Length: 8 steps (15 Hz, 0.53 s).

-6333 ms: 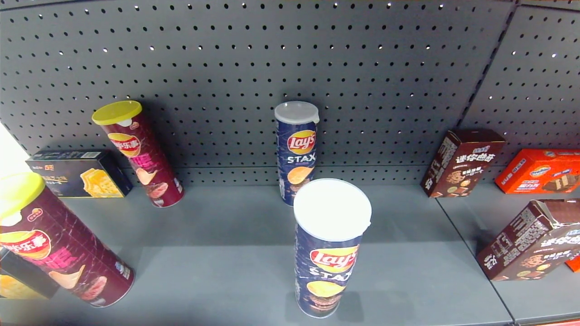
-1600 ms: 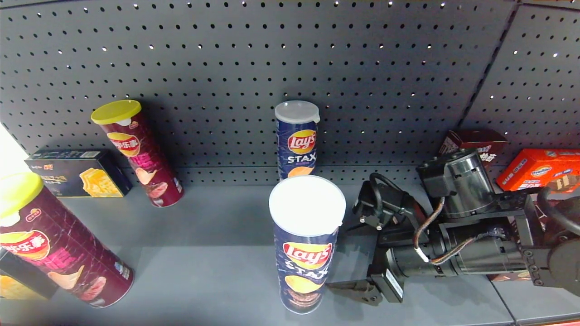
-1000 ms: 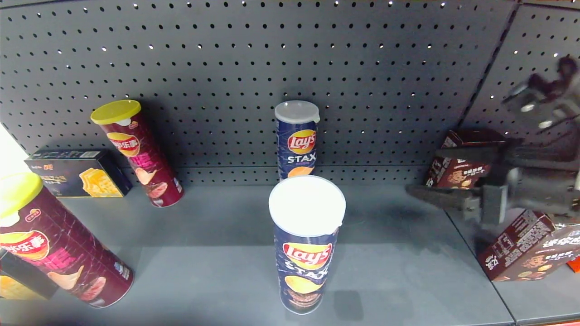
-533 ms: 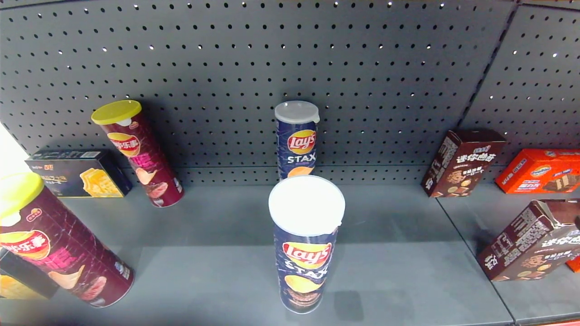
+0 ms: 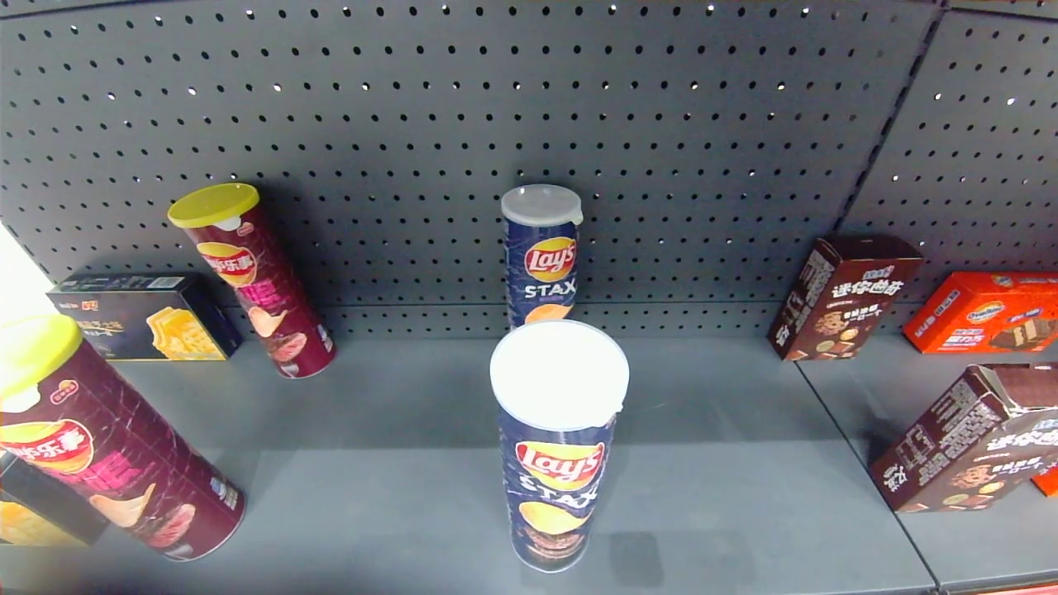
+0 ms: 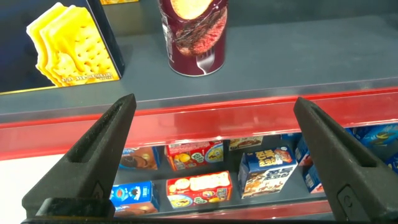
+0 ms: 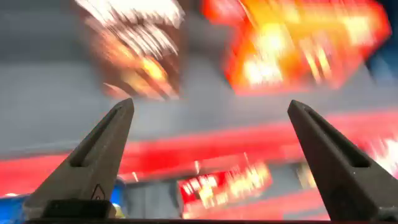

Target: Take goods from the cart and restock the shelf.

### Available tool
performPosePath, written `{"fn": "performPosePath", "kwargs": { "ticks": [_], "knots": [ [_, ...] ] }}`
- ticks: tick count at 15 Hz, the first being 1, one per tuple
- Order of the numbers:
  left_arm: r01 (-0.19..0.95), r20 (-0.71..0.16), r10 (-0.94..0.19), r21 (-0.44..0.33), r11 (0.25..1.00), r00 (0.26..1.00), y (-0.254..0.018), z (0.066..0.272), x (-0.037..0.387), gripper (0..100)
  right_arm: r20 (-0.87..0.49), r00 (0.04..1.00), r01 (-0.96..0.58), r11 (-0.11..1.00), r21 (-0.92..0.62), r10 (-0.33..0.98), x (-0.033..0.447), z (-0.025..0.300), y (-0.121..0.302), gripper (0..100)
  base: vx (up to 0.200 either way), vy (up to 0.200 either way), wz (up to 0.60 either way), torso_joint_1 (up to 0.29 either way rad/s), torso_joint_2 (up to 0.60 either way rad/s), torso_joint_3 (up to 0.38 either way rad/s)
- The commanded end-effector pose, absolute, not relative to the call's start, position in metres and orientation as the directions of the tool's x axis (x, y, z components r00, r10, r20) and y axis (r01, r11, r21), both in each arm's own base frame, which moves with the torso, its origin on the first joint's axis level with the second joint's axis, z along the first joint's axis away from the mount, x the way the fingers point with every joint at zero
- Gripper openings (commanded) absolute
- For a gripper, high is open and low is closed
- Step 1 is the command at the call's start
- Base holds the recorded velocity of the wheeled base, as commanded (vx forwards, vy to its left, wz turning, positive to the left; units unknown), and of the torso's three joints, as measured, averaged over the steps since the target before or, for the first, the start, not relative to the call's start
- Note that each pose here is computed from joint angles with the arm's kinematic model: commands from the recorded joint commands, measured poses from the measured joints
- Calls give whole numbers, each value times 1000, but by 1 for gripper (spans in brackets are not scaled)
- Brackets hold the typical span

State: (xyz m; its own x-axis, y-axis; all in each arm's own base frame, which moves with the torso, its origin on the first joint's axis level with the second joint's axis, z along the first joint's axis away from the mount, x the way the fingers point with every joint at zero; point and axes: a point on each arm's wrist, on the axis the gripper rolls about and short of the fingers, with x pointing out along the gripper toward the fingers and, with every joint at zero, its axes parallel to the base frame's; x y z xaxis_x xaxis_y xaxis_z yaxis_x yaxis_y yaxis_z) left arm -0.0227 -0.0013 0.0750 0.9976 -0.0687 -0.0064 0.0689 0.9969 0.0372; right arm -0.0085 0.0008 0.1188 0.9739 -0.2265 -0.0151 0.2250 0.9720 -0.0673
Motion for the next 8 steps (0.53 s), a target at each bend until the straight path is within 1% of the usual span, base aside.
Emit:
{"fn": "performPosePath", "kwargs": {
  "ticks": [1,2,3,8],
  "knots": [
    [68,-6,-67,36,997,998,-1,75,-23,100,-31,953,302,953,-6,-302,-16,84,1,100,0,0,0,0,0,0],
    [69,-5,-69,37,997,998,-1,75,-23,100,-86,960,267,964,4,-266,-16,78,2,100,0,0,0,0,0,0],
    [68,-6,-67,36,997,998,-1,75,-23,100,-93,972,215,977,2,-214,-15,77,3,100,0,0,0,0,0,0],
    [63,-6,-63,32,998,998,-1,75,-23,100,-92,974,210,978,2,-209,-15,77,3,100,0,0,0,0,0,0]
  ]
}}
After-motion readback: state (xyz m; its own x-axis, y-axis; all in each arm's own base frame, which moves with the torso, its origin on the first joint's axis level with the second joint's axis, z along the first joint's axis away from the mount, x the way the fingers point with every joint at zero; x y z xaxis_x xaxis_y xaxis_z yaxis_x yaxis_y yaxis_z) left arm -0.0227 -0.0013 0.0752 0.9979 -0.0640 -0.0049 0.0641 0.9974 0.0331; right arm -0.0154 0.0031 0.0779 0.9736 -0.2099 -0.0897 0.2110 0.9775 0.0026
